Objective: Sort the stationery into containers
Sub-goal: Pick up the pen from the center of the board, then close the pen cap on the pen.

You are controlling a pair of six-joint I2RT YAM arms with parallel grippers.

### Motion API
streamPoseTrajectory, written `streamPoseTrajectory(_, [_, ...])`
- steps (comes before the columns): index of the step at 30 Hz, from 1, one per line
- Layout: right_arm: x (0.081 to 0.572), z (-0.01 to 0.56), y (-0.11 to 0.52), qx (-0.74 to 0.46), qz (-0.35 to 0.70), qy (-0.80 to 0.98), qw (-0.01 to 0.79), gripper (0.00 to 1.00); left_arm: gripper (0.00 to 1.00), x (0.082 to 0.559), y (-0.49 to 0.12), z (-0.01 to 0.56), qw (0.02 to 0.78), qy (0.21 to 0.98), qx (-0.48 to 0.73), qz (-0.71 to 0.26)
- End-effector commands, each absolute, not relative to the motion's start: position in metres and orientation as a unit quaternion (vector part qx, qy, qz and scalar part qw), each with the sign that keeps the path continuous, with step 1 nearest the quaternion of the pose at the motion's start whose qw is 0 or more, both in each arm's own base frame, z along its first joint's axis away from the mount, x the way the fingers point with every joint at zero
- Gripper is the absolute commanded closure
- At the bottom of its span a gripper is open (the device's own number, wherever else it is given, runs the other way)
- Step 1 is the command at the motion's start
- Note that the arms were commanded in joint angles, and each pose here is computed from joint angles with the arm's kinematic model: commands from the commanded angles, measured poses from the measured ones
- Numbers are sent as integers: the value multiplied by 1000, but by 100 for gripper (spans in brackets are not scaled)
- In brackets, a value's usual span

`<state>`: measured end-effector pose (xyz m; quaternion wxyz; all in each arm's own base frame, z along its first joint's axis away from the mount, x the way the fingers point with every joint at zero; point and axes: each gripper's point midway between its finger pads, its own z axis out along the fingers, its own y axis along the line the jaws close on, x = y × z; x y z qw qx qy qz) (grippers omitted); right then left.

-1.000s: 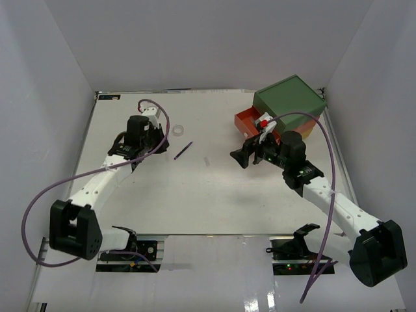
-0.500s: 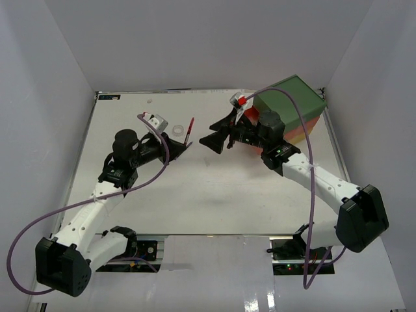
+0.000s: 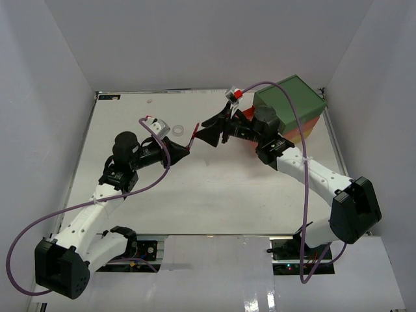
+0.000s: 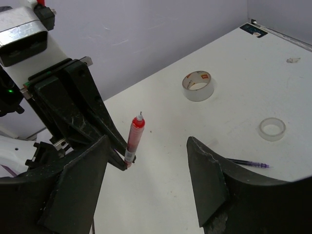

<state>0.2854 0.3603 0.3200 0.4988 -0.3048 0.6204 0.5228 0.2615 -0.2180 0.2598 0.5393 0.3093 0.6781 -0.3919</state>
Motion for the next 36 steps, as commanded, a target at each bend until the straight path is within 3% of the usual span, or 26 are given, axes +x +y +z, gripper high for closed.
streamPoseTrajectory(1, [277,353,369,-325,543,575,519,30,100,256,-222,267,544,662,326,-401])
streamPoseTrajectory(19, [274,352,376,-328,556,564,515,71,100,251,-227,260,533,658,342,-408])
streamPoseTrajectory(23, [271,353,376,-328,561,559,515,85,99,250,-227,259,531,658,343,-410])
streamPoseTrajectory(25, [270,350,375,-326,564,560,512,92,95,250,-227,259,531,657,344,-410])
streamPoseTrajectory(27, [267,350,374,-328,568,556,511,92,85,249,-228,260,530,655,346,-412])
streamPoseTrajectory(28, [265,350,374,-328,570,555,509,92,74,248,-228,260,529,655,347,-414])
streamPoseTrajectory(29, [264,349,374,-328,573,555,506,92,74,248,-229,261,529,653,348,-416])
streamPoseTrajectory(30, [262,351,374,-330,575,550,507,92,63,249,-230,263,531,649,350,-418])
streamPoseTrajectory(36, [253,349,372,-326,596,541,496,92,38,251,-237,274,530,635,356,-435])
